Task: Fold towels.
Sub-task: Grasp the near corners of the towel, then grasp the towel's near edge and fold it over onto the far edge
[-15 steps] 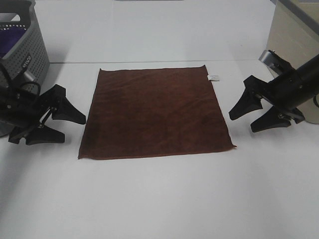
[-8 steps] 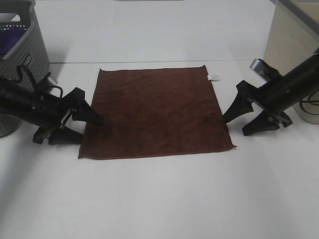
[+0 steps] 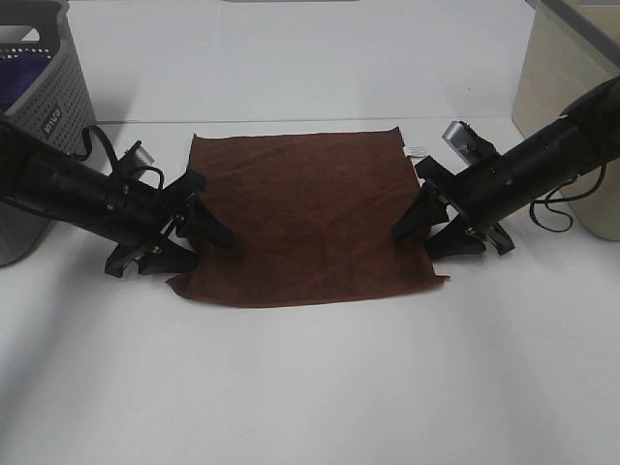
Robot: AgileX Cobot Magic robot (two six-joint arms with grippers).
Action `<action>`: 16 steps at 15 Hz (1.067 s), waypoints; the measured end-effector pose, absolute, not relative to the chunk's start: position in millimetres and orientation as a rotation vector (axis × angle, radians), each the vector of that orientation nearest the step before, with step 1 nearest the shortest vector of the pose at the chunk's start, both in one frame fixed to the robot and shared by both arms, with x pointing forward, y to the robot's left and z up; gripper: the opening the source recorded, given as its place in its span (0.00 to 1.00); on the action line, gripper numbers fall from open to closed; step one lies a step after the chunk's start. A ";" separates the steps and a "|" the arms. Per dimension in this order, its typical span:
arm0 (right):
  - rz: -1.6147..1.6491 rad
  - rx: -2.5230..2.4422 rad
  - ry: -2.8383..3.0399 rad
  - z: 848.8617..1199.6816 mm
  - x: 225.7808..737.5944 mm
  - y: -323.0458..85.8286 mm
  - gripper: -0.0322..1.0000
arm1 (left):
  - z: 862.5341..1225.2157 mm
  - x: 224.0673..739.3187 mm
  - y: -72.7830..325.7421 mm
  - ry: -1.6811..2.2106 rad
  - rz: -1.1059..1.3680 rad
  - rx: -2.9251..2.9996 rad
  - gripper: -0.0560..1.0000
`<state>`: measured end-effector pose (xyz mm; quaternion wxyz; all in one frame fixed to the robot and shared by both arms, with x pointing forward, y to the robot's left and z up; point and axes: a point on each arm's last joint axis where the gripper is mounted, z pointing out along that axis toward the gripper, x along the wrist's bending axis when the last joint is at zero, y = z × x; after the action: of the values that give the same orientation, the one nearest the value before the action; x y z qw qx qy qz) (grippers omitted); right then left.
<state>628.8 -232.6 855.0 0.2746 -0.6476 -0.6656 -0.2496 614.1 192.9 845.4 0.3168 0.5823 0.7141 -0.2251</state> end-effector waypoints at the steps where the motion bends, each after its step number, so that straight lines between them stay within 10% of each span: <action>1: -0.663 -1.749 -1.793 852.5 629.0 -233.2 0.38 | 842.8 613.9 194.0 1.891 -0.581 1.545 0.40; 4: -0.644 -1.776 -1.796 848.3 629.5 -234.8 0.03 | 837.7 612.9 195.4 1.910 -0.567 1.566 0.07; 16: -0.337 -1.796 -1.674 860.9 535.9 -238.0 0.03 | 849.8 519.5 207.6 2.129 -0.752 1.630 0.06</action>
<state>535.9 -238.0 860.9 0.3255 -0.6852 -0.6388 -0.1287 519.5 207.6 849.8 0.1776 0.5762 0.7523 -0.2656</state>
